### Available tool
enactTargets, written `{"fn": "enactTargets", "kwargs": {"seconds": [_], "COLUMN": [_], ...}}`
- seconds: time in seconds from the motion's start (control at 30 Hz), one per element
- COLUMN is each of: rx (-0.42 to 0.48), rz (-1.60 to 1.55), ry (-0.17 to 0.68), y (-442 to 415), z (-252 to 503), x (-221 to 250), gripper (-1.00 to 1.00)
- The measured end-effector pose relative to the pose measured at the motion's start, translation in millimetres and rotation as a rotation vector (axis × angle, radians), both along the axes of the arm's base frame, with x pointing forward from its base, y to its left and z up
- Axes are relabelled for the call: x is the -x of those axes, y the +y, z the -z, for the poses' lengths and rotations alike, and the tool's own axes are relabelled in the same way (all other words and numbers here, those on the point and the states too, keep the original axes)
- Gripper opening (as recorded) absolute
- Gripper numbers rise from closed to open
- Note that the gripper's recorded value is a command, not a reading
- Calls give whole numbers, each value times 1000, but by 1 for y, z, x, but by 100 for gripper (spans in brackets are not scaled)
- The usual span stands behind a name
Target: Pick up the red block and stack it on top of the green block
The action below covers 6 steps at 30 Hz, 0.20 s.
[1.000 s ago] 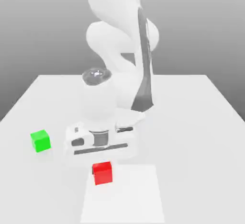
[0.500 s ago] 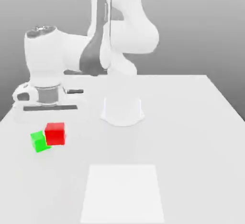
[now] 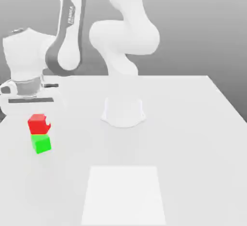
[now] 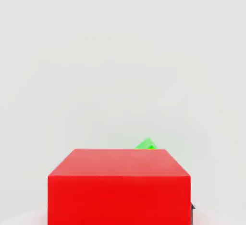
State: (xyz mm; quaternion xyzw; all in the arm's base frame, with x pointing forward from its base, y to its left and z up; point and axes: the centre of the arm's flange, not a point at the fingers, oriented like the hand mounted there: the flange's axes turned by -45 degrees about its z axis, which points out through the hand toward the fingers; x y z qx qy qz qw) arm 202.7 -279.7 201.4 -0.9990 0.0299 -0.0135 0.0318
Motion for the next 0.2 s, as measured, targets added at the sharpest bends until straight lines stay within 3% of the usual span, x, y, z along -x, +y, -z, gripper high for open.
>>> {"fn": "enactTargets", "kwargs": {"seconds": [0.2], "rx": [41], "rz": [7], "ry": [19], "y": [-2], "z": [19], "x": [7], "gripper": [-100]}}
